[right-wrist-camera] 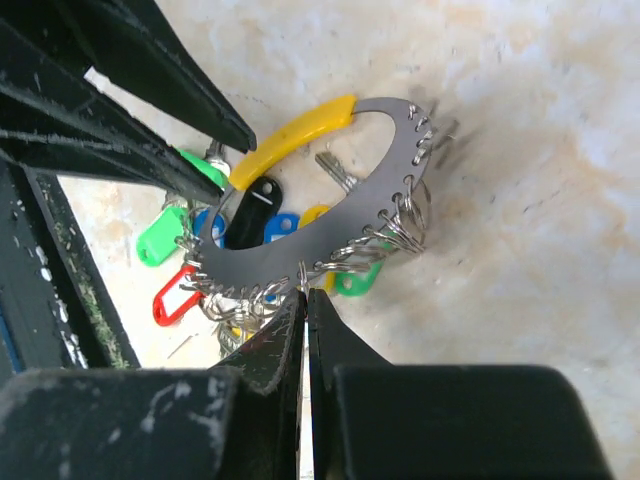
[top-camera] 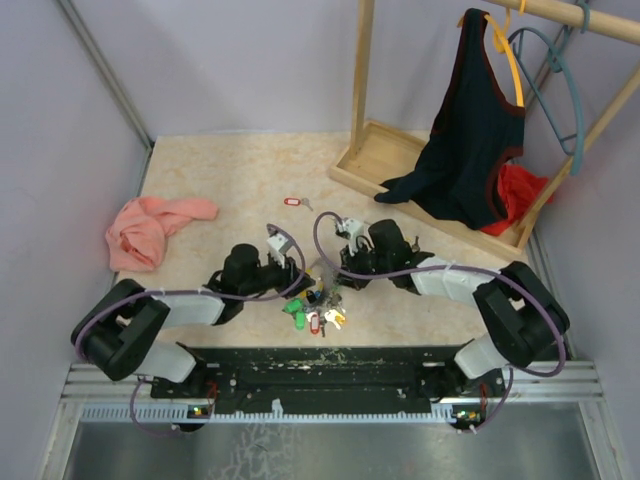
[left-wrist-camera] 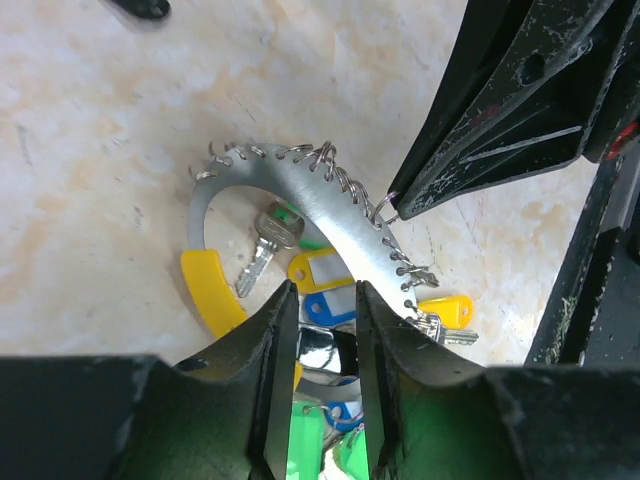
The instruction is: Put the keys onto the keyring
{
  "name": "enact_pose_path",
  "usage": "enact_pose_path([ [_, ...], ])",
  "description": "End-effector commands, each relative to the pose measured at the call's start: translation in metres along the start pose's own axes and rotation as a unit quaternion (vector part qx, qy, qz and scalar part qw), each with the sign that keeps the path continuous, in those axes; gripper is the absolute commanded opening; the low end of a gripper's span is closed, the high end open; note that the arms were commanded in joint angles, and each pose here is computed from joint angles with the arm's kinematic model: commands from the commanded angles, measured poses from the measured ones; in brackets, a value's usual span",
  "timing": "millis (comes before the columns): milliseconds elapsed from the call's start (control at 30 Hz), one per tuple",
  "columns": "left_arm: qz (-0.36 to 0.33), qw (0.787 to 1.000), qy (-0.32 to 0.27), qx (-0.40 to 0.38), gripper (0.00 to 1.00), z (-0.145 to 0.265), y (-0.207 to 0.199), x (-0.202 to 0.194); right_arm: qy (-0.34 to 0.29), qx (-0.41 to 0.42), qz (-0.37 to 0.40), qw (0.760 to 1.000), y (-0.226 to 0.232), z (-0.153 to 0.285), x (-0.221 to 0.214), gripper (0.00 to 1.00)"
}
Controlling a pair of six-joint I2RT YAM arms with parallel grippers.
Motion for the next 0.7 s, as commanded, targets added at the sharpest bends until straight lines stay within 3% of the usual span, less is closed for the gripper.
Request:
enact_pose_path([
  [0,-0.039,0.995,-0.079,-0.052,0.37,0.014,-0.01,0.027,-0.061,-0.011,0.121,0.991,-0.004,0.011,0.05,0.0],
  [233,-0.133,0.97,-0.166,-0.118,0.43,0.035,-0.024,0.045,-0.103,0.001,0.24,0.965,0.004,0.024,0.078,0.0],
  [567,-0.245,0.924,-0.176,-0.235,0.55,0.049,-0.05,0.029,-0.138,0.035,0.372,0.917,0.026,0.023,0.09,0.0],
  [667,-0.253,0.921,-0.17,-0.242,0.55,0.048,-0.05,0.029,-0.141,0.05,0.395,0.906,0.032,0.021,0.094,0.0],
])
Point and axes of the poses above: each gripper's point midway between its finger pads, its own z axis back along the fingers, its own y axis along the line the jaws close on, x = y × z, the point moved 5 cm from there along z, back along the fingers, and after that the axes turned 15 degrees about z, right-handed, at the moved point
